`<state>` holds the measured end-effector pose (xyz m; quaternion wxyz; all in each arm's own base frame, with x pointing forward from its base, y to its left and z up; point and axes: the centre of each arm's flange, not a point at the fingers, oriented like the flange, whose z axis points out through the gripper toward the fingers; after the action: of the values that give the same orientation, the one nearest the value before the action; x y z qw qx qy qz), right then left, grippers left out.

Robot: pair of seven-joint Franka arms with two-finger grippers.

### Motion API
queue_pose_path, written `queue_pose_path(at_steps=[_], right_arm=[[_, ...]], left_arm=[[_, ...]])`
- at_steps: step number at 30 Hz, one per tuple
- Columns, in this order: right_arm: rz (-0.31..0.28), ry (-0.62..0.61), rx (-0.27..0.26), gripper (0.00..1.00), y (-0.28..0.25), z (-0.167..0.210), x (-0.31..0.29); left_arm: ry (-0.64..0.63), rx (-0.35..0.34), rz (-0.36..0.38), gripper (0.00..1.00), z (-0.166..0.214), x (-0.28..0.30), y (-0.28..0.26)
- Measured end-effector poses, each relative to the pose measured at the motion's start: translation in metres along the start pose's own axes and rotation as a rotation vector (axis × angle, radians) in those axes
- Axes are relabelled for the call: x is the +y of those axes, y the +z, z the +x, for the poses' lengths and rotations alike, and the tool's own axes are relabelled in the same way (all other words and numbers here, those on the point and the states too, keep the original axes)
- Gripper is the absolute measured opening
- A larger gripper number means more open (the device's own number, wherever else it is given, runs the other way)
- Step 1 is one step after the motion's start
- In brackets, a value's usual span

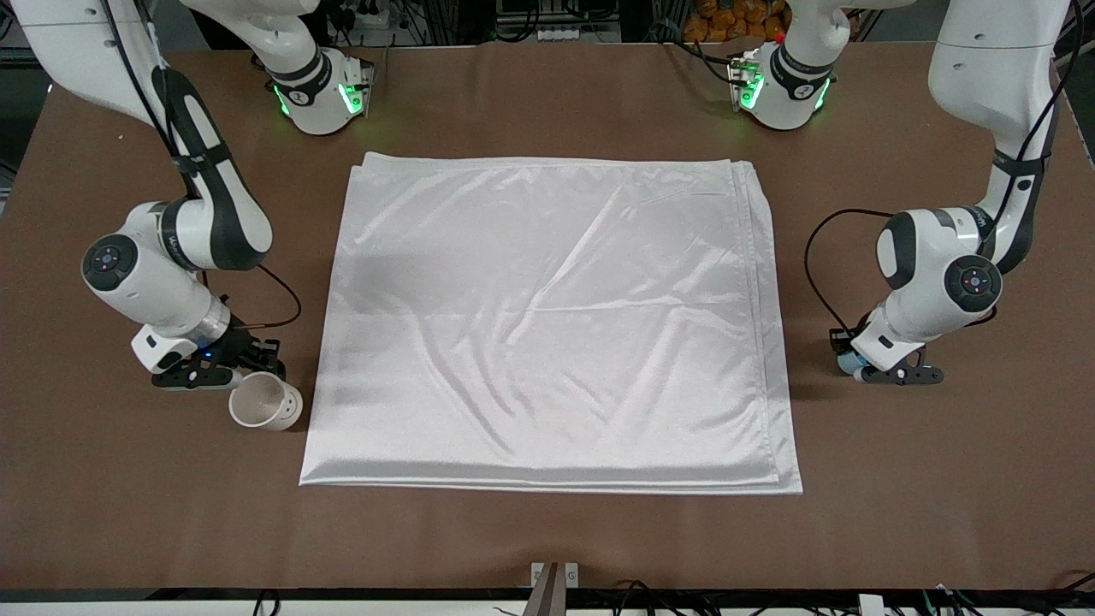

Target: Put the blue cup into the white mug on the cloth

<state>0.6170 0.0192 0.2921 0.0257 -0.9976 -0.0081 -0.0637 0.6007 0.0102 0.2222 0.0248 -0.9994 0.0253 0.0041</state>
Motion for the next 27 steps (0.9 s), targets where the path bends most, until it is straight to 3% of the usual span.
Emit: queue_pose_path(at_steps=[5,11,16,21,27], right_arm=[[0.025,0.042,-0.035,0.19,-0.042,0.014,-0.041],[0.063,0.088,-0.042,0.19,-0.080,0.020,-0.125],[0.043,0.088,-0.058,0.19,-0.099,0.011,-0.190],[0.036,0.107,-0.056,0.19,-0.107,-0.005,-0.258],[0.051,0.074,-0.073,0.19,-0.095,-0.030,-0.335]], left_arm=[[0.001,0.005,0.001,0.03,0.001,0.000,-0.001],[0.001,0.017,0.001,0.04,0.004,0.000,-0.006],[0.004,0.050,0.001,0.04,0.009,-0.001,-0.023],[0.016,0.091,0.000,0.04,0.013,-0.004,-0.057],[0.016,0.078,-0.009,0.04,0.012,-0.007,-0.109]])
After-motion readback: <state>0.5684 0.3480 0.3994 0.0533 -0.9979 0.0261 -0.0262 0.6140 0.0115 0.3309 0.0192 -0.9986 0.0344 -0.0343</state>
